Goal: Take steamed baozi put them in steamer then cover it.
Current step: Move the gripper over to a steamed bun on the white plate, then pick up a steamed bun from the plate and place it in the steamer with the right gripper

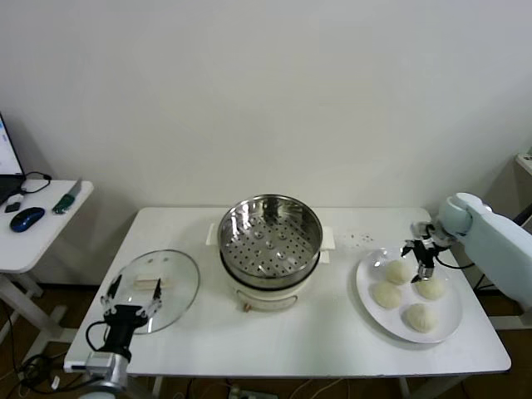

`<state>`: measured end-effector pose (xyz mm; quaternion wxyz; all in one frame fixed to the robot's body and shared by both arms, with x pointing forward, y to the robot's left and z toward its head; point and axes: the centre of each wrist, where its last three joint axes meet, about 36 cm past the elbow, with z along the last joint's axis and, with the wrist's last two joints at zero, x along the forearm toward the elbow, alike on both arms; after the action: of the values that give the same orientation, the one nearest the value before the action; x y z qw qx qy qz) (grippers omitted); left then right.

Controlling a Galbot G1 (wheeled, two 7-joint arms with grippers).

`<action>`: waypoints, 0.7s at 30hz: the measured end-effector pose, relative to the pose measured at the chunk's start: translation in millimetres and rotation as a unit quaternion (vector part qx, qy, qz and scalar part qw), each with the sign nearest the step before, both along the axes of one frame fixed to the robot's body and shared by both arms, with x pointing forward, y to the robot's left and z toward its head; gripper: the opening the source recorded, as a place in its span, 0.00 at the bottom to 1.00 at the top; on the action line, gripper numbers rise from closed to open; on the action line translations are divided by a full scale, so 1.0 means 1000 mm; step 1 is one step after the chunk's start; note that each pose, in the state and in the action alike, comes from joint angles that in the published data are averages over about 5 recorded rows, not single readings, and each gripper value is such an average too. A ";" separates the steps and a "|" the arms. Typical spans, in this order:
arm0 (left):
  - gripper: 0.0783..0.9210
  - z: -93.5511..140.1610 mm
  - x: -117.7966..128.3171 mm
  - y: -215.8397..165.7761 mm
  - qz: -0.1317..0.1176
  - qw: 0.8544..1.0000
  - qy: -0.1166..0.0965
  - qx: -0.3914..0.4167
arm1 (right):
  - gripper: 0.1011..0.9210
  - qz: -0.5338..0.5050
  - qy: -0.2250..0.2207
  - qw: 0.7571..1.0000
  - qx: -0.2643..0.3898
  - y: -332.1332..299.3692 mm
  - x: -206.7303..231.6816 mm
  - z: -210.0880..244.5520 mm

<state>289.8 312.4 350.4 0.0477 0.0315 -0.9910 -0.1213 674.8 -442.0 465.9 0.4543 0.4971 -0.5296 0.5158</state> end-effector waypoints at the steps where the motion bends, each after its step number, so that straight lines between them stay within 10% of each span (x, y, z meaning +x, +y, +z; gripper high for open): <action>1: 0.88 0.000 0.000 0.000 0.000 1.000 0.000 0.000 | 0.88 0.001 0.002 1.000 -0.001 0.002 0.002 -0.002; 21: 0.88 -0.006 -0.005 0.003 0.003 1.000 0.006 0.001 | 0.69 0.019 0.016 1.000 -0.016 0.017 0.018 -0.019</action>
<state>285.0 314.9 344.9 0.0538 0.0335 -0.9904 -0.1226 692.5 -425.3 446.7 0.4612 0.5076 -0.5043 0.5246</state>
